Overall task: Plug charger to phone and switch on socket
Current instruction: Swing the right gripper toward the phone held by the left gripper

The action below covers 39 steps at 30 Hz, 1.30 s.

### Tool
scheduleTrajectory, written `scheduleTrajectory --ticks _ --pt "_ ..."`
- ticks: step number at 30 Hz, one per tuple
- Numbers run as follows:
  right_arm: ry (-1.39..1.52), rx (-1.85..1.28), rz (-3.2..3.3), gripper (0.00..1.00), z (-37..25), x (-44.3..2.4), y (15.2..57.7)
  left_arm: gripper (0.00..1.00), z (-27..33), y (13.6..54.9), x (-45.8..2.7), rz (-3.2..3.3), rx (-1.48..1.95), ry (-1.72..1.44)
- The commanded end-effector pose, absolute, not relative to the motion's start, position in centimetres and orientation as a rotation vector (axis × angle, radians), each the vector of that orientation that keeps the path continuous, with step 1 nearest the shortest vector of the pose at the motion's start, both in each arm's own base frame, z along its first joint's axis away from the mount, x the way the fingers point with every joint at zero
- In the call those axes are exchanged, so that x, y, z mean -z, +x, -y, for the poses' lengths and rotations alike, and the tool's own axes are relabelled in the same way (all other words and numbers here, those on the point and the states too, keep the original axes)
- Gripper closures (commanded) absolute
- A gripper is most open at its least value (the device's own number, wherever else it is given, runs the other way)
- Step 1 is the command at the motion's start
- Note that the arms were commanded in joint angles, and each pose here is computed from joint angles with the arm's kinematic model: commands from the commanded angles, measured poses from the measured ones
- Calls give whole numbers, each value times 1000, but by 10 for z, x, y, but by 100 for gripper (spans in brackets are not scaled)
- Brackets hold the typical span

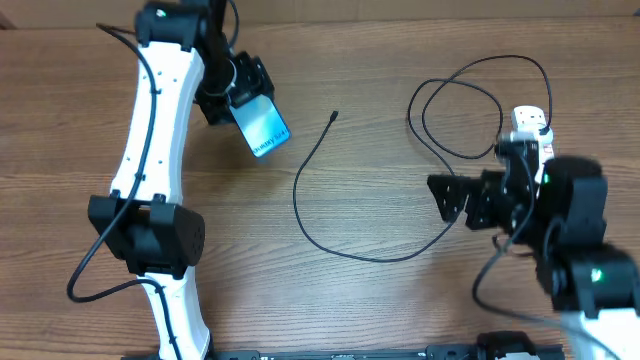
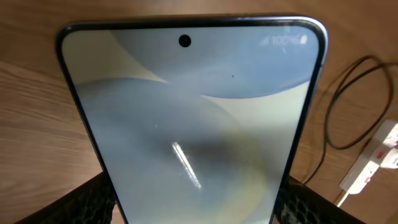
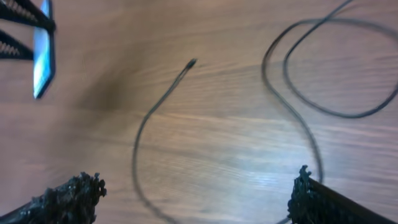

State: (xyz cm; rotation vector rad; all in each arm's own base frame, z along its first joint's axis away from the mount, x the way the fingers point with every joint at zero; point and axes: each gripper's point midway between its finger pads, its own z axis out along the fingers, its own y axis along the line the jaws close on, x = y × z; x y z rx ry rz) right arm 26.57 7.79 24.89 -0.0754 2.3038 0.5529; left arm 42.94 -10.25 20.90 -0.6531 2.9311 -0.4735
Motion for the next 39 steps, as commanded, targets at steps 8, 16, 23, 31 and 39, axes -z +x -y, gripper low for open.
scheduleTrajectory --ticks 8,16,23,31,39 --pt "-274 -986 -2213 0 -134 -300 321 19 89 434 -271 -2759 473 -669" --pt "-29 -1187 -2361 0 -169 -234 385 21 57 451 -275 -2668 484 -807" --pt "351 -1193 -2445 20 -188 -172 433 20 27 450 -272 -2654 459 -900" --pt "514 -1124 -2470 29 -225 -119 454 21 26 443 -246 -2732 426 -946" --pt "549 -1127 -2564 34 -250 -62 450 21 28 435 -228 -2795 404 -973"
